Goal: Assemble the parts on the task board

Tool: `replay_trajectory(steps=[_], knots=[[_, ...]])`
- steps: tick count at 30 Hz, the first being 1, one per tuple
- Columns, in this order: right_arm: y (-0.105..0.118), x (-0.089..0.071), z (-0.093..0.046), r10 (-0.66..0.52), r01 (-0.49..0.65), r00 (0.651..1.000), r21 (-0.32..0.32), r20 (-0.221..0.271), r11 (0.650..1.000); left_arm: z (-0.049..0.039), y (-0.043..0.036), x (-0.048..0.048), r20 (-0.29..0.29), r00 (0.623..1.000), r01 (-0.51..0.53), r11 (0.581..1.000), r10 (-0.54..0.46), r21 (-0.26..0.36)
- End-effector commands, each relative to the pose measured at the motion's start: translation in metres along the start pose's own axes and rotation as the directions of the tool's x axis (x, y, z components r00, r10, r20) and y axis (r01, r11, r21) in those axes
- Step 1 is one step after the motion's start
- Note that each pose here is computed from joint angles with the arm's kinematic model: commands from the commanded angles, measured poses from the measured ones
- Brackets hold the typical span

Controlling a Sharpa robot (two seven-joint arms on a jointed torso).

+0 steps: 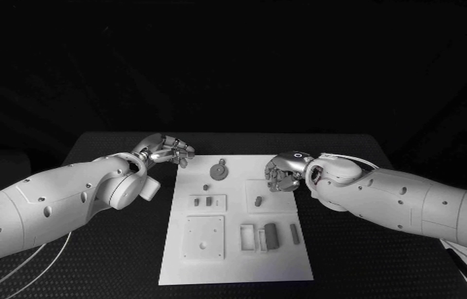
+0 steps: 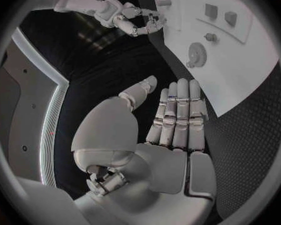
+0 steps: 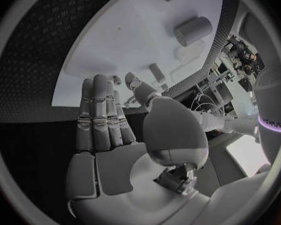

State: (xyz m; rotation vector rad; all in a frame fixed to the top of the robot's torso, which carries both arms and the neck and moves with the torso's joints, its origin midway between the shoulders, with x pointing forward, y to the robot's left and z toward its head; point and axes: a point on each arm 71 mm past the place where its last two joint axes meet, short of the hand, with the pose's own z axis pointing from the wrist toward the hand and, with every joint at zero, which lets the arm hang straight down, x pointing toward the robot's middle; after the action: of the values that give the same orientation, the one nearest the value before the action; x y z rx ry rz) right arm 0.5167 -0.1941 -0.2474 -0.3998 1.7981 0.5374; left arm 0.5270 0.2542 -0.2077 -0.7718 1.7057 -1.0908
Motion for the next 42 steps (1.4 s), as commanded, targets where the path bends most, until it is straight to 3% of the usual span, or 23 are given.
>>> replay_trajectory(steps=[1, 15, 42], knots=[[-0.001, 0.001, 0.002, -0.035, 0.035, 0.999, 0.012, 0.009, 0.999, 0.0006, -0.0029, 0.0025, -0.012, 1.000, 0.013, 1.000, -0.012, 0.019], [0.006, 0.013, 0.008, -0.065, 0.065, 0.998, 0.005, -0.022, 0.998, 0.0007, -0.0030, 0.0031, -0.015, 1.000, 0.016, 1.000, -0.016, 0.017], [0.012, 0.032, 0.006, -0.187, 0.188, 0.979, 0.007, -0.085, 0.982, 0.0001, -0.0031, 0.0038, -0.018, 1.000, 0.017, 1.000, -0.017, 0.014]])
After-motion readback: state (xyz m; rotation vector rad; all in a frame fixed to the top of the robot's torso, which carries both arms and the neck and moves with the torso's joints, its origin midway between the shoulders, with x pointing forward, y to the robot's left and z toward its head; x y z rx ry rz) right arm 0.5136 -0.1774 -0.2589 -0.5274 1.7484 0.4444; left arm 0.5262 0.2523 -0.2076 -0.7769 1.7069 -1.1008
